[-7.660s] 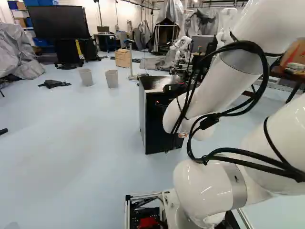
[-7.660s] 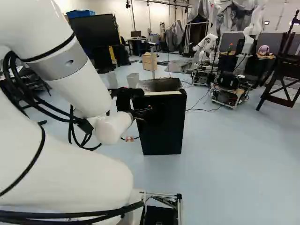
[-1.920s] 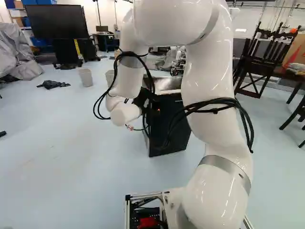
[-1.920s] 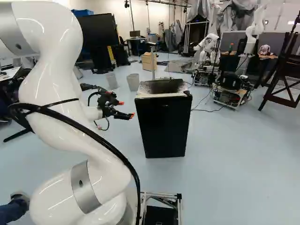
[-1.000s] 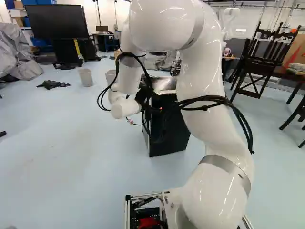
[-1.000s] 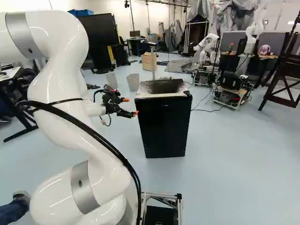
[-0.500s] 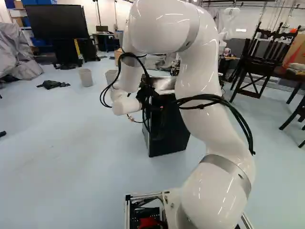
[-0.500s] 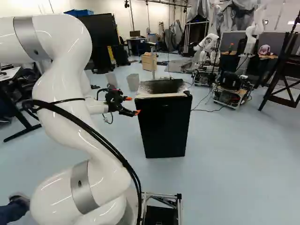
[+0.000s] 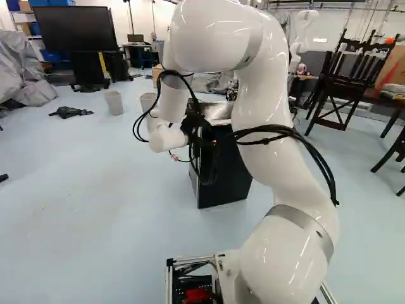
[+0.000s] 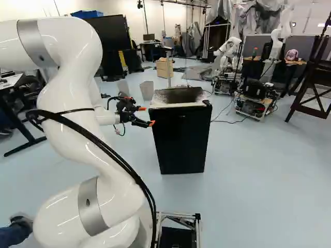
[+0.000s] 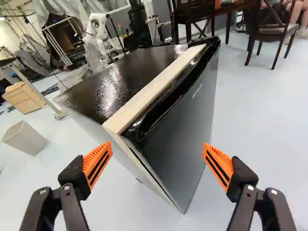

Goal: Grab a drink from the fridge

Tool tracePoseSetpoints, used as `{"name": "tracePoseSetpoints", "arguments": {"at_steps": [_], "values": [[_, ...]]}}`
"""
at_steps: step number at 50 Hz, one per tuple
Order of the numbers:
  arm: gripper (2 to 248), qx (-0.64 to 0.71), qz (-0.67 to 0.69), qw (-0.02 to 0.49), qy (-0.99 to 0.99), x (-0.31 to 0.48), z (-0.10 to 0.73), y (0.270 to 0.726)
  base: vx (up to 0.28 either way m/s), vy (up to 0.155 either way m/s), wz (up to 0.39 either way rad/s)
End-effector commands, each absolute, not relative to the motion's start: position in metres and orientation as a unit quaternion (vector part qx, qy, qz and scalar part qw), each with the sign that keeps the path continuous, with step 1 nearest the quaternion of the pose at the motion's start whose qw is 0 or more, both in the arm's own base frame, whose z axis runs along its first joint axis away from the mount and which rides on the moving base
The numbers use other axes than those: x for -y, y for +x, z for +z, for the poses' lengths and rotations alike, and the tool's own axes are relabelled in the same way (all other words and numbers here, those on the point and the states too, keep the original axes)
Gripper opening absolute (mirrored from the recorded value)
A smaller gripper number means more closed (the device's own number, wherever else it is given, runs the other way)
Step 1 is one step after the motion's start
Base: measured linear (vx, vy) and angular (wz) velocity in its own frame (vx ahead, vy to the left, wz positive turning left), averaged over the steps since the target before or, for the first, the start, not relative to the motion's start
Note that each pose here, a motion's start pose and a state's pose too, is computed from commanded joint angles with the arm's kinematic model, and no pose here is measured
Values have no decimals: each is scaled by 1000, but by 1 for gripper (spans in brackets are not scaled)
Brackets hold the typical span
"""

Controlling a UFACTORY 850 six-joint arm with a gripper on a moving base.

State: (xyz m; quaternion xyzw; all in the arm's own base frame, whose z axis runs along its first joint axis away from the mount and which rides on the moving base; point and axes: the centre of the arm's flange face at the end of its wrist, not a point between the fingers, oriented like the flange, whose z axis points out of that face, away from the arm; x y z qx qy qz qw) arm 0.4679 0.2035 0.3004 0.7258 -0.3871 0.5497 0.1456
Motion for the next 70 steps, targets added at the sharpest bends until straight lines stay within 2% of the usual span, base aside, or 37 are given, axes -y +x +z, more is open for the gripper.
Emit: {"name": "tracePoseSetpoints", "arguments": {"at_steps": [70], "values": [[247, 389, 544, 167, 725, -185, 300, 478, 0, 0, 0]]}}
